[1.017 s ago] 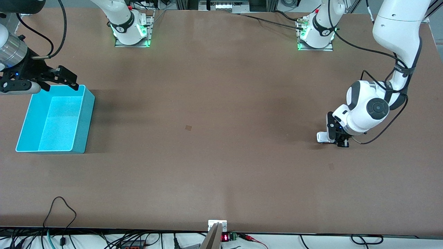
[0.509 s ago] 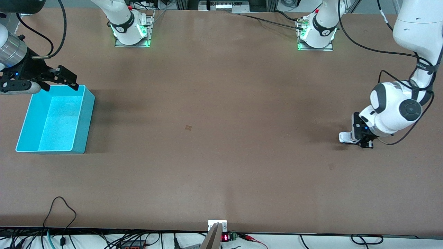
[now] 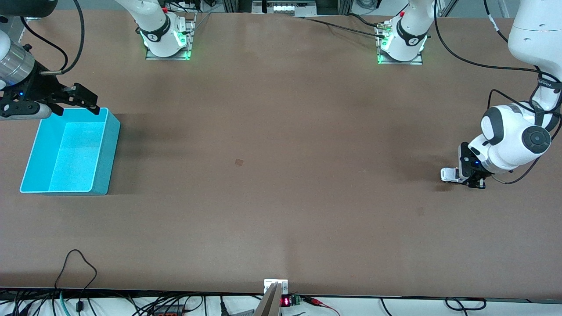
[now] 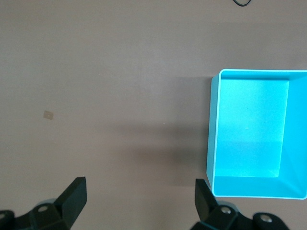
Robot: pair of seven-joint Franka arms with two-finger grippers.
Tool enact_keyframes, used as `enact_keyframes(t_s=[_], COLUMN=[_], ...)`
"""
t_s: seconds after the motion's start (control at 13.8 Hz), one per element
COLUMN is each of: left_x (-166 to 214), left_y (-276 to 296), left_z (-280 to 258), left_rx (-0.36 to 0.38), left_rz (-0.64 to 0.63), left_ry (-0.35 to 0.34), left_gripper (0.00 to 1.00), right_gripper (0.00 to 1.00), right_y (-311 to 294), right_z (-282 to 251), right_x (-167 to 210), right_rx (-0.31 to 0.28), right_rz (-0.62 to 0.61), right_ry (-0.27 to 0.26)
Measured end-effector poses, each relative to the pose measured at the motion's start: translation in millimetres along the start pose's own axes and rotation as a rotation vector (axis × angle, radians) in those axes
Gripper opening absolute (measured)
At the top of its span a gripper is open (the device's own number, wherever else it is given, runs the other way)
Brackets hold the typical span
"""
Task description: Wind and store white jeep toy
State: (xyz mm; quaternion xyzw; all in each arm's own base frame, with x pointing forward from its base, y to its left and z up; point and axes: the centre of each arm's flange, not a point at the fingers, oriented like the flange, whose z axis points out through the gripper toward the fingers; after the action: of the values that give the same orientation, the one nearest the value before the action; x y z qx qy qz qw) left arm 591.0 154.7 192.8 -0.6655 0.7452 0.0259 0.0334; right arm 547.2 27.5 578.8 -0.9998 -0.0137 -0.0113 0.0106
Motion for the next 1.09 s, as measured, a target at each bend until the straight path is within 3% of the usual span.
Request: enact_keyframes(t_s=[0.22,0.65,1.09], left_x=[-1,0,9], left_y=[0,-1,-29], left_z=[0,8,-76], left_rx=[0.000,-0.048,-0.217], left_rz=[0.011,0.038,-0.017], left_ry=[0.000,0.015,0.043], left_gripper=[0.51,1.00,1.00], right_gripper=[1.00,1.00,1.00], right_y=[0,0,0], right_z=[0,0,0], right_x=[0,0,0], right_rx=[0.000,0.000,0.000], right_rz=[0.000,0.000,-0.001], right_ry=[0.000,0.000,0.001])
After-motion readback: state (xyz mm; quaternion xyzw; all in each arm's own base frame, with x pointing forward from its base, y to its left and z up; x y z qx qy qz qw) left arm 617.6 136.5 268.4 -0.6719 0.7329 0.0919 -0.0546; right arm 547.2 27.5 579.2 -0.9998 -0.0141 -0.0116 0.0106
